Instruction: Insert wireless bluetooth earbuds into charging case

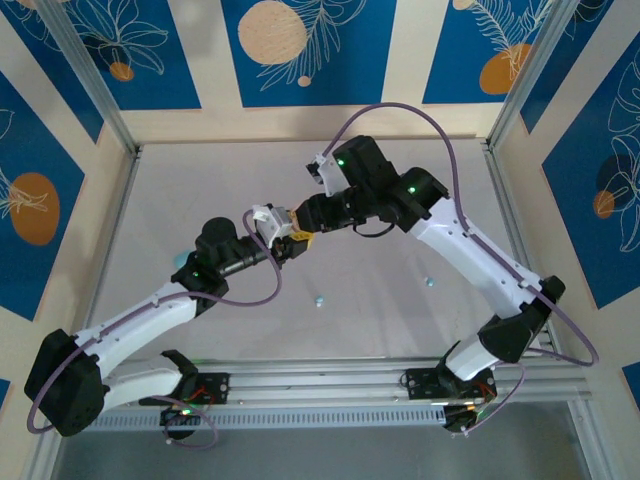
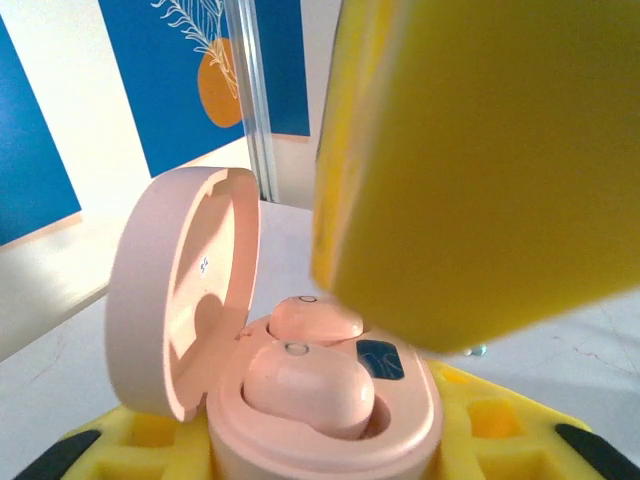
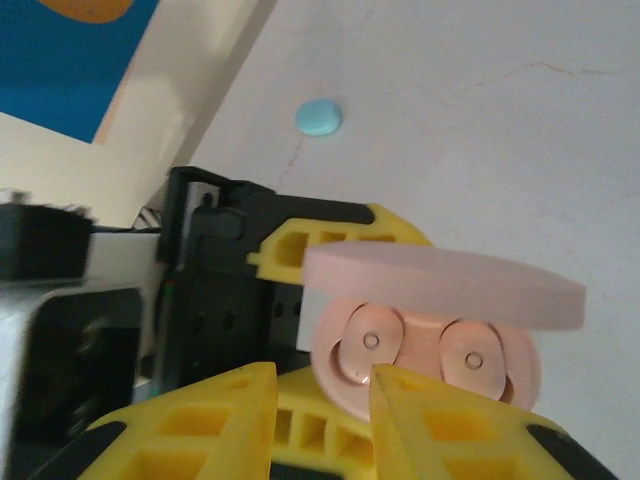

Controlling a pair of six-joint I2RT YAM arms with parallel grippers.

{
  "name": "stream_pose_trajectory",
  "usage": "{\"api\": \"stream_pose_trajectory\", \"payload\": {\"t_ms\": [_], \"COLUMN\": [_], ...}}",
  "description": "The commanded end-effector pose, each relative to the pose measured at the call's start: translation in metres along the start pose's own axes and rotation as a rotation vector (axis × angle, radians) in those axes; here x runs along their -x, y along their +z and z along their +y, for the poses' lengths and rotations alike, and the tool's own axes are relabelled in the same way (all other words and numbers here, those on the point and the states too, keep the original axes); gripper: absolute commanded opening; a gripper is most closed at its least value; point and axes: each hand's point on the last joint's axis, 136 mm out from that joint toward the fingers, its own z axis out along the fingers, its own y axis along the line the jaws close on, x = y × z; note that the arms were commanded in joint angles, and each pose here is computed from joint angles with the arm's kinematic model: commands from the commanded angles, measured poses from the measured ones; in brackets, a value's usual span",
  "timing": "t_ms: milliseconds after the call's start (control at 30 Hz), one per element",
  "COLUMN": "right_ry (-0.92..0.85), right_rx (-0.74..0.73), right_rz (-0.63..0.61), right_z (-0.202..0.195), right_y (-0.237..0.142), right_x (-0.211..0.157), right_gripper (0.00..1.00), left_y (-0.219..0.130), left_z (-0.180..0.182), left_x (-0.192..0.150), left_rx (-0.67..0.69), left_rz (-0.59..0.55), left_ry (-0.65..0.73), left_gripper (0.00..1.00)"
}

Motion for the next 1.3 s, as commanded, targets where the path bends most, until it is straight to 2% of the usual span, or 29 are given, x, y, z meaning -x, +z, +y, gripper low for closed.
{"api": "stream_pose_trajectory", "payload": {"t_ms": [0, 133, 267, 367, 500, 633, 800, 967, 1267], "right_ry": [-0.020, -0.037, -0.062, -0.016, 0.143, 0.226, 0.250, 0.201, 0.178], "right_rx": [0.055, 0.092, 0.094, 0.045, 0.025, 0.107, 0.185, 0.245, 0.308], "right_rz": [-0.026, -0.063, -0.174, -0.271, -0.309, -0.264, -0.137, -0.039, 0.041], "right_z": [0.012, 0.017, 0.017, -0.002, -0.038, -0.047, -0.042, -0.029, -0.026], "right_y": [-0.021, -0.033, -0.048, -0.059, -0.067, -0.060, -0.033, -0.017, -0.009], "right_x": [-0.002, 0.000, 0.008, 0.019, 0.029, 0.035, 0.031, 0.019, -0.005], "right_gripper": [0.33, 0.33, 0.34, 0.37, 0.42, 0.45, 0.47, 0.48, 0.49], "left_y": [-0.005, -0.005, -0.005, -0.006, -0.005, -0.004, -0.004, -0.004, -0.002], "left_z": [-0.004, -0.004, -0.007, -0.018, -0.037, -0.044, -0.045, -0.039, -0.031], "left_x": [0.017, 0.017, 0.018, 0.021, 0.021, 0.027, 0.033, 0.037, 0.048], "left_rx": [-0.002, -0.004, -0.023, -0.085, -0.204, -0.253, -0.262, -0.224, -0.184], "left_rz": [-0.059, -0.060, -0.067, -0.082, -0.076, -0.086, -0.093, -0.113, -0.151], "left_ry": [0.032, 0.034, 0.038, 0.045, 0.036, 0.030, 0.028, 0.022, 0.000], "left_gripper": [0.32, 0.32, 0.31, 0.31, 0.31, 0.31, 0.31, 0.32, 0.32]}}
